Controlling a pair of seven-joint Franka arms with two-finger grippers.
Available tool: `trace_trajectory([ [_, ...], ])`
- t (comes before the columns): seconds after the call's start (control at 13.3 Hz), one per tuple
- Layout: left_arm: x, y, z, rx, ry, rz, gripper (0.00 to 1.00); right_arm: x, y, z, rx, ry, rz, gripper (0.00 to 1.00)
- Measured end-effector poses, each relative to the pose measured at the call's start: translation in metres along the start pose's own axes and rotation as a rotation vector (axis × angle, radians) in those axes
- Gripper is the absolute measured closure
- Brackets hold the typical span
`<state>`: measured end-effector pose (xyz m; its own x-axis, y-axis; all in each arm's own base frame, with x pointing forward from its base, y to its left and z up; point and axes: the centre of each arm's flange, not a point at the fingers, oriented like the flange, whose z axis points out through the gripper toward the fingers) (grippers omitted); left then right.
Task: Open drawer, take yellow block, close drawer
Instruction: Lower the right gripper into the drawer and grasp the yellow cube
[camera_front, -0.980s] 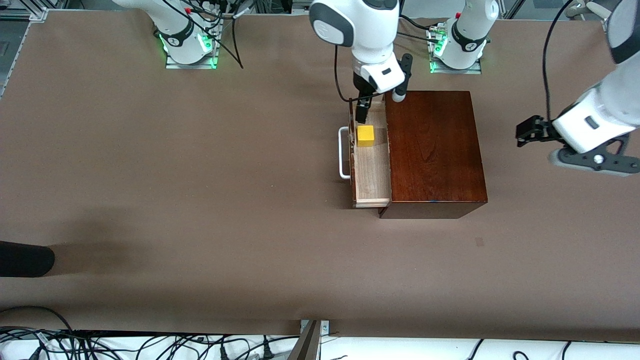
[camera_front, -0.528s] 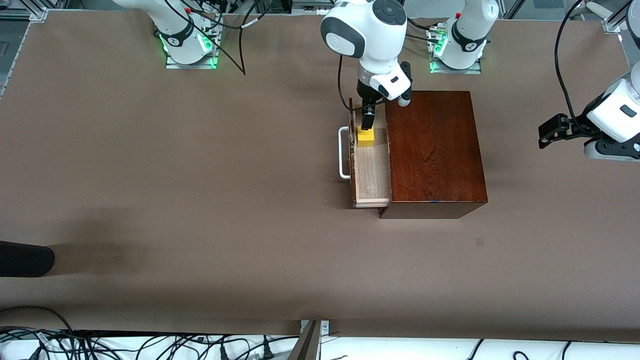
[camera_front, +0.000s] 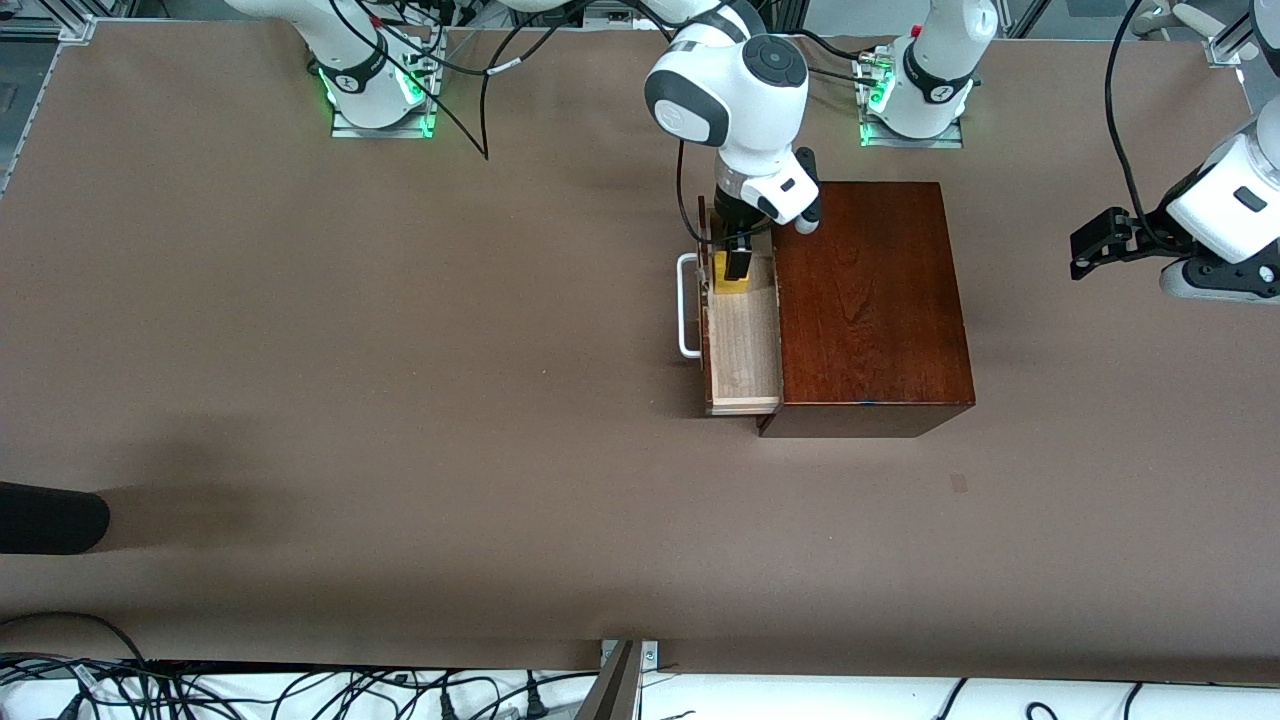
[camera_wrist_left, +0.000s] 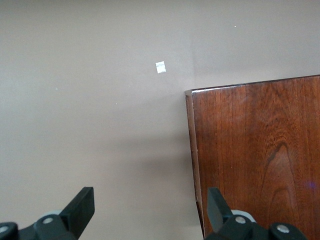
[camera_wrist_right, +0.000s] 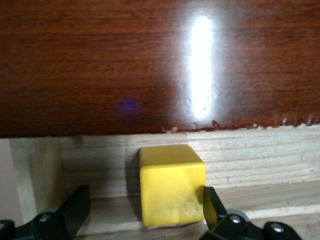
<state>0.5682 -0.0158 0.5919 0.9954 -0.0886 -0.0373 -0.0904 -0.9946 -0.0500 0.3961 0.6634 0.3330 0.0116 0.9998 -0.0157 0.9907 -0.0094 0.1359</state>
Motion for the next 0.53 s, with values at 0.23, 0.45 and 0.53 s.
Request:
trace_trajectory([
  [0.23,0.0,0.001,0.0,0.0,0.0,0.002,0.0,0.0,0.001,-0.001,-0.001,0.001,-0.004,0.0],
  [0.45,0.0,0.004,0.0,0.0,0.001,0.007,0.0,-0.001,0.004,0.008,-0.003,0.001,-0.008,0.0],
  [0.53,0.0,0.005,-0.001,0.0,0.001,0.008,0.0,-0.001,0.004,0.014,-0.003,0.002,-0.008,0.0],
])
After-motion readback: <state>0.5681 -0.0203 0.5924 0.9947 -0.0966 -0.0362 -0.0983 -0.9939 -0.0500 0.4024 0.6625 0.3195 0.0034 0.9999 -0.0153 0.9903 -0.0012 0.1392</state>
